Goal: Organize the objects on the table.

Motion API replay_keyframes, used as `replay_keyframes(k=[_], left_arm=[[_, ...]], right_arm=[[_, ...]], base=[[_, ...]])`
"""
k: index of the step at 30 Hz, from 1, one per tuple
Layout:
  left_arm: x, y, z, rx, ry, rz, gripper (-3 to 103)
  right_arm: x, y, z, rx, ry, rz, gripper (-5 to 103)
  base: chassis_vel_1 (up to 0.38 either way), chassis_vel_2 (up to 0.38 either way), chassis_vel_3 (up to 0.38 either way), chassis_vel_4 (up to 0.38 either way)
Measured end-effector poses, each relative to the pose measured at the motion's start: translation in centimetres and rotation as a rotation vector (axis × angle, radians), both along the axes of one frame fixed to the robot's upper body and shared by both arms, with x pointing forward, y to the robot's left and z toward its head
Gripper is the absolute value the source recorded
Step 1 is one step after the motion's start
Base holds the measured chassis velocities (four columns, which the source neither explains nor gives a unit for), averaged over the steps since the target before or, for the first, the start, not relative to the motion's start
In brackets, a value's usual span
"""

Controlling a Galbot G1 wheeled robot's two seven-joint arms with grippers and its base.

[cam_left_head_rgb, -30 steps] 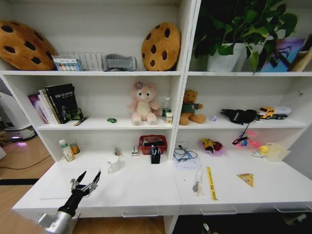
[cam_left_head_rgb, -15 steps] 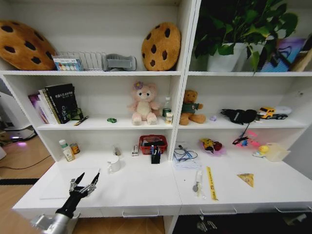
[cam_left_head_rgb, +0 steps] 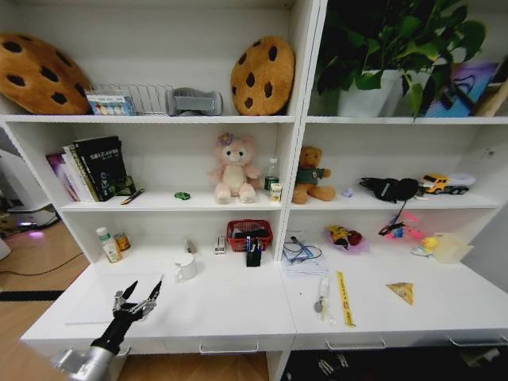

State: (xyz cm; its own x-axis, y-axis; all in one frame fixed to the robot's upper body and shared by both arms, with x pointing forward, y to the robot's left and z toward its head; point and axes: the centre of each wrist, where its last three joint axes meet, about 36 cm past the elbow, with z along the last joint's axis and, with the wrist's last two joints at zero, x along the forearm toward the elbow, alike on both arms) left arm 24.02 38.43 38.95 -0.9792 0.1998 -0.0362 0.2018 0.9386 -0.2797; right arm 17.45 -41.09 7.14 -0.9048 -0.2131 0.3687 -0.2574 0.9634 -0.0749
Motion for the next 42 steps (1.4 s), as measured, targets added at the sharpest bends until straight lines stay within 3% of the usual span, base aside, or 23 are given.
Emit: replay_keyframes(k=[5, 11, 15, 23, 31, 33, 42], left_arm=[[-0.2, -0.1, -0.1, -0.003, 0.003, 0.002, 100], [-0.3, -0.2, -0.2, -0.006, 0.003, -0.003, 100], [-0.4, -0.6, -0.4, -0.008, -0.001, -0.008, 100], [-0.3, -1.0, -0.4, -0.017, -0.012, -0.014, 100], [-0.5, -1.1, -0.4, -0.027, -0.02, -0.016, 100], [-0.7, -1.2, -0.4, -0.035, -0.02, -0.013, 100], [-0.5, -1.3, -0.4, -0.044, -0.029, -0.007, 100]], right_arm=[[-4.2, 0.5, 1.6, 0.026, -0.008, 0.081, 98], [-10.1, 1.2, 3.6, 0.051, 0.036, 0.148, 100], [-14.3, 3.6, 6.7, 0.092, 0.027, 0.156, 100], [-13.0, 4.8, 12.3, 0.129, -0.113, 0.135, 100], [-8.5, 5.1, 19.1, 0.091, -0.326, 0.097, 100], [-7.0, 5.4, 21.1, 0.053, -0.389, 0.079, 100], [-3.9, 4.6, 24.9, -0.019, -0.503, 0.001, 100]], base=[[0.0, 0.0, 0.0, 0.0], [0.0, 0.0, 0.0, 0.0], [0.0, 0.0, 0.0, 0.0], [0.0, 0.0, 0.0, 0.0], [0.0, 0.0, 0.0, 0.0], [0.0, 0.0, 0.0, 0.0], [0.0, 0.0, 0.0, 0.0]])
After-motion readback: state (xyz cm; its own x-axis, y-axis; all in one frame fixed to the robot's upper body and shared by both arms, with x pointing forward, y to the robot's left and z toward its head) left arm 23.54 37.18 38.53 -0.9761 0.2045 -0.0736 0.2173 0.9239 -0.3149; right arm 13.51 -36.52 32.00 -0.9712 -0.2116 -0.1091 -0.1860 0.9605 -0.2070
